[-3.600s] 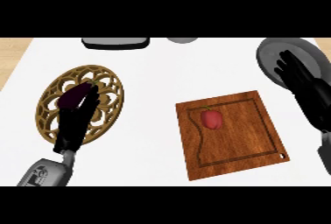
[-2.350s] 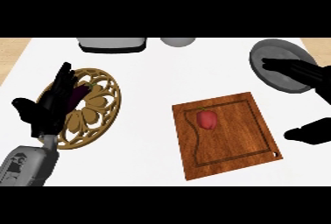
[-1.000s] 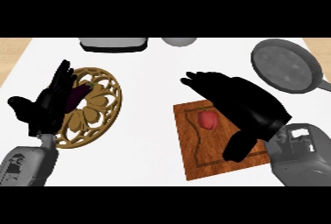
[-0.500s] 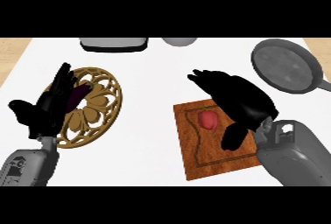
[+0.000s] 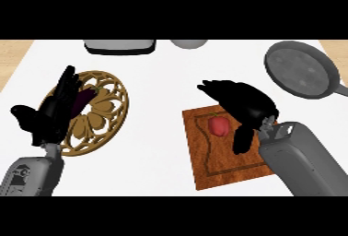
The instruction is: Pick the bell pepper from the cutting board and place it in the pan
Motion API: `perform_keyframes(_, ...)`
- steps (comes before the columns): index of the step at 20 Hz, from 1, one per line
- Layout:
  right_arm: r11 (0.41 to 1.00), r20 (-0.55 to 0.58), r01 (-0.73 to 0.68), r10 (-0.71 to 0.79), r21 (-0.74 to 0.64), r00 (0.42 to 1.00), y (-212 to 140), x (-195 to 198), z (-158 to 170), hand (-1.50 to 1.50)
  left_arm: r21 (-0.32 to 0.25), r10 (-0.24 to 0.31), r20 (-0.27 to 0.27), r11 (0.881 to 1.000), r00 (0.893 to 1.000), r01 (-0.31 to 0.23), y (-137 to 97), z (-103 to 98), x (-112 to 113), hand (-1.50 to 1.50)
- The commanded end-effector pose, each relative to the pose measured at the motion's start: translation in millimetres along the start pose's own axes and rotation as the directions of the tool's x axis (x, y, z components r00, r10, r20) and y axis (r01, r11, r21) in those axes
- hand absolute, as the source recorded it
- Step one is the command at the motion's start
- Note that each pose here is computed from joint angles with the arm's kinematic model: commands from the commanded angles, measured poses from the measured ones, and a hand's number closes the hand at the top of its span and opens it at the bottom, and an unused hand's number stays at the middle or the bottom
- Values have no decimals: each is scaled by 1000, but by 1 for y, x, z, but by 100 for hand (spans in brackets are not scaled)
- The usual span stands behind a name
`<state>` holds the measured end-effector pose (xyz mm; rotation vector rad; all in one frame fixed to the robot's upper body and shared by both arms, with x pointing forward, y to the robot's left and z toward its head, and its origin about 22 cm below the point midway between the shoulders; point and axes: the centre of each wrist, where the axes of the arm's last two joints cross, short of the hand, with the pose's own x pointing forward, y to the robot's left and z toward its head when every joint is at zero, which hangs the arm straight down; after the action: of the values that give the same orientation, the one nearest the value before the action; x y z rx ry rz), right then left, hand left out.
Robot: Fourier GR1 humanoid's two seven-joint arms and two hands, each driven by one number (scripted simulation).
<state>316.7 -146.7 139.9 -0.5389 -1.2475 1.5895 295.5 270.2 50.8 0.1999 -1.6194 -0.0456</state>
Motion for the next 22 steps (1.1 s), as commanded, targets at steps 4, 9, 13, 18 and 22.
perform_keyframes(4,998,-1,-49,49,28,999,21,0,-6,-150,-4,-6,-9,1000,1000,6,17,2,1,0)
perform_keyframes(9,985,-67,-159,164,74,984,20,-12,-25,-150,-24,-6,-1,1000,1000,6,-3,3,-1,0)
perform_keyframes(13,972,-112,-211,221,101,969,28,18,-15,-150,-3,-4,3,1000,1000,4,1,10,-1,0)
perform_keyframes(18,960,-134,-235,256,153,957,34,5,-32,-150,-5,-3,7,1000,1000,3,2,2,8,0)
perform_keyframes(22,966,-128,-209,228,150,965,48,-13,-47,-150,15,6,-5,1000,1000,-6,9,-3,13,0)
